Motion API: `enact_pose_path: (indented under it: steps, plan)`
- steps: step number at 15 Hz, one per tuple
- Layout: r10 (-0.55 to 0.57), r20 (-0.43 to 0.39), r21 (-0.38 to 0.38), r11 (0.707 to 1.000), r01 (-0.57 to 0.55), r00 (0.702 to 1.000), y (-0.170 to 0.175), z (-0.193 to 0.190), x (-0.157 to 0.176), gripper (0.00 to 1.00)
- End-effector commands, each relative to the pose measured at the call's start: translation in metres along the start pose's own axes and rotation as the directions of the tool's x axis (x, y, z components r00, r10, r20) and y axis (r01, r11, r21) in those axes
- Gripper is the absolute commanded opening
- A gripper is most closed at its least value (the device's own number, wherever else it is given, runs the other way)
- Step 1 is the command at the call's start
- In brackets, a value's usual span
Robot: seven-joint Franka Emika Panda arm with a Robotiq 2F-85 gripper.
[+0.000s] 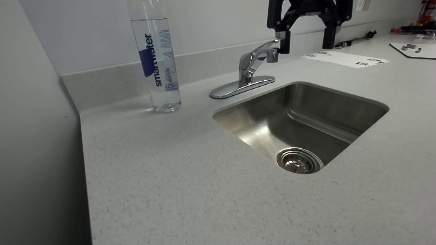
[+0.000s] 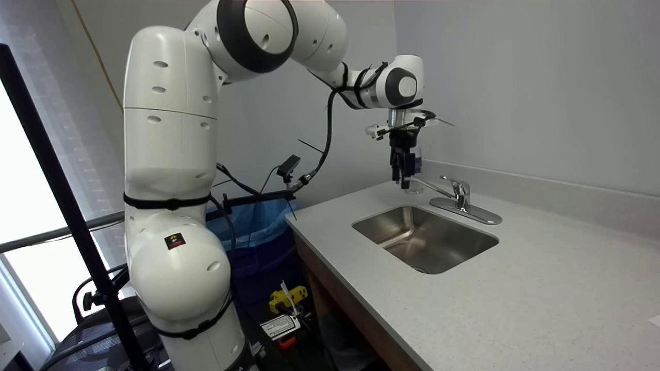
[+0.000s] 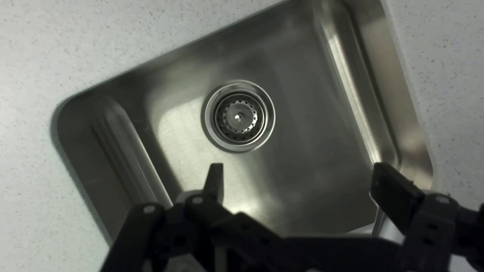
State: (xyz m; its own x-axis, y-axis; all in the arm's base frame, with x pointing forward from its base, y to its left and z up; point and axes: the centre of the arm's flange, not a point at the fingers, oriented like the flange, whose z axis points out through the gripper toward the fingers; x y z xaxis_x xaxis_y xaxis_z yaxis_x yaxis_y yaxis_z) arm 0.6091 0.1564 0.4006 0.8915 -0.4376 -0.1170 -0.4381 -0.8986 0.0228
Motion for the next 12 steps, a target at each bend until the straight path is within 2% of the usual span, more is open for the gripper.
enact_pose_path:
  steps: [1, 6, 9, 10, 11, 12]
  plan:
    - [0.029, -0.021, 0.058, 0.998, -0.027, 0.999, -0.028, -0.016, 0.004, 1.0]
    - [0.038, -0.026, 0.089, 0.995, -0.036, 0.999, -0.035, -0.018, 0.002, 1.0]
    - [-0.006, -0.047, 0.118, 0.993, 0.012, 0.999, -0.042, -0.025, 0.003, 1.0]
    - [-0.018, -0.052, 0.117, 0.993, 0.024, 0.998, -0.015, -0.05, -0.005, 1.0]
    - [0.006, -0.047, 0.089, 0.996, -0.001, 0.999, -0.029, -0.024, -0.004, 1.0]
    - [0.0, -0.055, 0.094, 0.996, 0.006, 0.998, -0.027, -0.03, -0.004, 1.0]
